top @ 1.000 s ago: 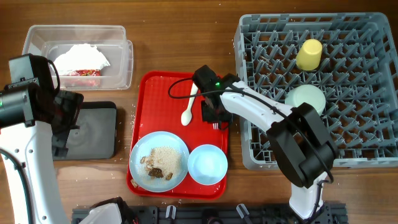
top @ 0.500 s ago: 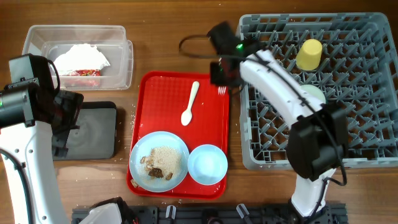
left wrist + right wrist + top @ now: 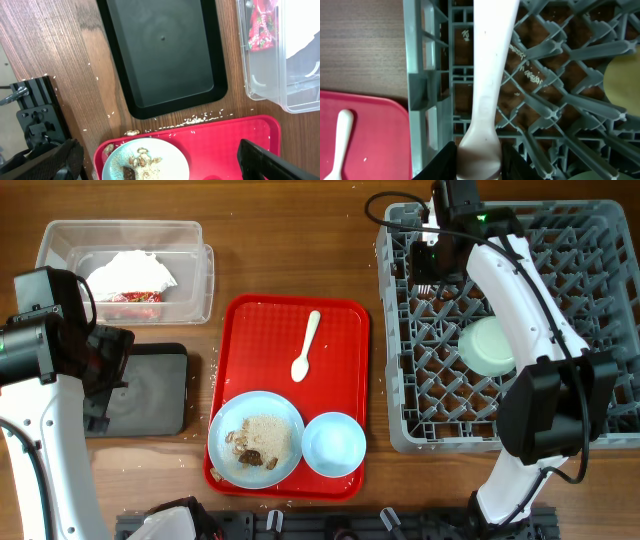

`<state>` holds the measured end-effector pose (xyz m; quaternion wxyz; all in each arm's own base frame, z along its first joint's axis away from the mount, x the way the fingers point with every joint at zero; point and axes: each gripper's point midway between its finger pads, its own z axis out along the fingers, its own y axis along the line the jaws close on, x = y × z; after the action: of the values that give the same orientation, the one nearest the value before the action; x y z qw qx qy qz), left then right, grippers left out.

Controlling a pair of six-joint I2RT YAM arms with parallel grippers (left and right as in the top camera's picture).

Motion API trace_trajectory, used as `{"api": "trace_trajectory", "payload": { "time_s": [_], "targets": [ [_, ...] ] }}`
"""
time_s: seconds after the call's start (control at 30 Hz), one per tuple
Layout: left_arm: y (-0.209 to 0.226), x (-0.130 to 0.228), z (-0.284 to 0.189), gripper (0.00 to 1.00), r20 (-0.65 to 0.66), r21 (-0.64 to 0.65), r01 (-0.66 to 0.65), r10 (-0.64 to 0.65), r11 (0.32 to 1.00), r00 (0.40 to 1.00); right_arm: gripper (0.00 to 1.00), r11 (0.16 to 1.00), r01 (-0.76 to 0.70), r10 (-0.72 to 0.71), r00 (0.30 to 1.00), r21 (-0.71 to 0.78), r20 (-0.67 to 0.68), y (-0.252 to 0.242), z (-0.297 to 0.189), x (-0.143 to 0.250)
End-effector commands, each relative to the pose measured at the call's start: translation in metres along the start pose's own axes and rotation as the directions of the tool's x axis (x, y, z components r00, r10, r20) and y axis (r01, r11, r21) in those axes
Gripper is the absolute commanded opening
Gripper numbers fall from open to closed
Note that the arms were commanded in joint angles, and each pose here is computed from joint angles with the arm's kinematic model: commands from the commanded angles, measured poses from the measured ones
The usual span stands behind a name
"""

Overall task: Sort waste into correct bins and load items into the dishwasher rack
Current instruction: 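Carry the fork to the rack and drop it in with the right gripper, then move the right gripper back over the white spoon on the tray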

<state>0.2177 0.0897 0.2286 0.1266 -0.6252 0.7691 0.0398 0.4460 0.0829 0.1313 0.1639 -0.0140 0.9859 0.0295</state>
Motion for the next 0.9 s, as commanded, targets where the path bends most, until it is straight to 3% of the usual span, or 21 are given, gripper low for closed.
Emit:
{"api": "trace_trajectory", "payload": {
  "time_s": [0.0,0.17,0.3,0.33,0.63,0.87],
  "targets": [
    [0.003,-0.003,0.000,1.00,0.015,-0.008,0.020,-0.020,1.000,1.000,0.29,0.997,0.030,-0.028,0.999,-0.076,0.028,0.015,-0.014,-0.006],
    [0.003,-0.003,0.000,1.00,0.016,-0.008,0.020,-0.020,1.000,1.000,0.31,0.993,0.029,-0.028,1.000,-0.110,0.011,0.021,-0.015,-0.001],
    [0.003,-0.003,0.000,1.00,0.016,-0.008,0.020,-0.020,1.000,1.000,0.59,0.994,0.020,-0.021,1.000,-0.109,-0.004,0.020,-0.015,0.002],
    [0.003,-0.003,0.000,1.00,0.016,-0.008,0.020,-0.020,1.000,1.000,0.61,0.994,0.010,-0.011,1.000,-0.108,-0.009,0.020,-0.015,0.003],
    [0.003,-0.003,0.000,1.00,0.016,-0.008,0.020,-0.020,1.000,1.000,0.67,0.964,-0.009,-0.004,0.999,-0.267,-0.048,0.062,-0.021,0.012],
    [0.003,-0.003,0.000,1.00,0.016,-0.008,0.020,-0.020,1.000,1.000,0.71,0.945,0.055,-0.065,0.998,-0.323,-0.021,0.136,-0.026,0.024]
  ]
}}
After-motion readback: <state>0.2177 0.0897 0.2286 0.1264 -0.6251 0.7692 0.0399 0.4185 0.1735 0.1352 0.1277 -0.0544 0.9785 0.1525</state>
